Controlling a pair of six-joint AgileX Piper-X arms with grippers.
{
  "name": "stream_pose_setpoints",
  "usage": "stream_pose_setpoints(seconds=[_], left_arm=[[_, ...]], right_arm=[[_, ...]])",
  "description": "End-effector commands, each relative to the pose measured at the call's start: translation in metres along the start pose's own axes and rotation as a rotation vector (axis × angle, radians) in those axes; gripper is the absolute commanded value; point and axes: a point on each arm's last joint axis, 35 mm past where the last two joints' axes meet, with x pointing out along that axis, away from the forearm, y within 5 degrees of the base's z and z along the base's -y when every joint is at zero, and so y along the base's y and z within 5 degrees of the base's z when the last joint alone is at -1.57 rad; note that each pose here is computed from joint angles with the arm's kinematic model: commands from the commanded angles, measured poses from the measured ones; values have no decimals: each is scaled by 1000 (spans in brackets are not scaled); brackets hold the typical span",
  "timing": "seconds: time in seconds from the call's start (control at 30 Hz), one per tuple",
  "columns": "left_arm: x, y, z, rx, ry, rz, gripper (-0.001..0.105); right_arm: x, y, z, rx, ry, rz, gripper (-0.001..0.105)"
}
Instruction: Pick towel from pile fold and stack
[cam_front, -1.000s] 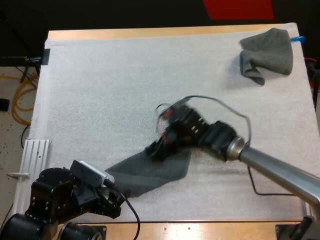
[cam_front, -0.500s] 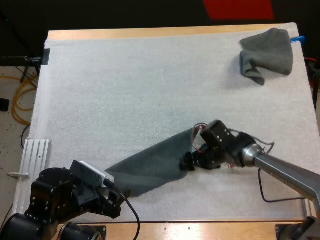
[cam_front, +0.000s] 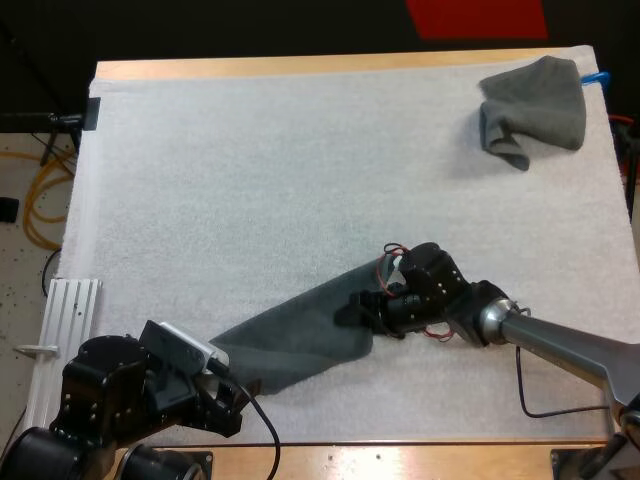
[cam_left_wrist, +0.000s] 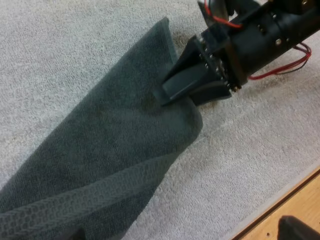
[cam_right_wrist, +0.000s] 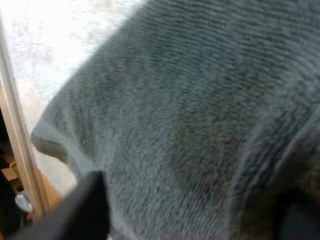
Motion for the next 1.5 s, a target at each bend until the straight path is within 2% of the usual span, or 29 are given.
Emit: stream_pose_setpoints(seconds=[0.0, 0.07, 0.1, 0.2, 0.4, 0.5, 0.57, 0.73, 0.83, 0.97, 1.07, 1.17, 1.27, 1.37, 1.47], left_arm=[[-1, -1, 0, 12, -5, -12, 72], [-1, -1, 0, 12, -5, -12, 72], [-1, -1, 0, 12, -5, -12, 72], [-1, -1, 0, 12, -5, -12, 72], [-1, -1, 0, 12, -5, -12, 72], [-1, -1, 0, 12, -5, -12, 72], [-1, -1, 0, 12, -5, -12, 72], [-1, -1, 0, 12, -5, -12, 72], [-1, -1, 0, 13, -5, -12, 72], [-1, -1, 0, 18, -5, -11, 72], [-1, -1, 0, 18, -5, -11, 72], [-1, -1, 0, 18, -5, -11, 72], [-1, -1, 0, 18, -5, -11, 72], [-1, -1, 0, 18, -5, -11, 72], [-1, -1, 0, 18, -5, -11, 72]], right_arm=[[-1, 3, 1, 1, -1, 22, 32], [-2, 4, 2, -13, -10, 29, 7], [-3, 6, 3, -30, -19, 33, 0], [-11, 16, 8, -97, -71, 52, 0], [-51, 49, 23, -290, -298, -27, 0], [-77, 64, 30, -389, -415, -165, 0], [-102, 77, 35, -481, -489, -301, 0], [-149, 109, 42, -741, -568, -652, 0], [-171, 128, 46, -831, -597, -740, 0], [-177, 138, 47, -845, -603, -727, 0], [-165, 135, 43, -830, -563, -691, 0], [-131, 130, 34, -786, -437, -504, 0], [-90, 130, 23, -786, -310, -434, 0], [-50, 138, 11, -842, -242, -353, 0], [-25, 152, 6, -845, -244, -244, 0]])
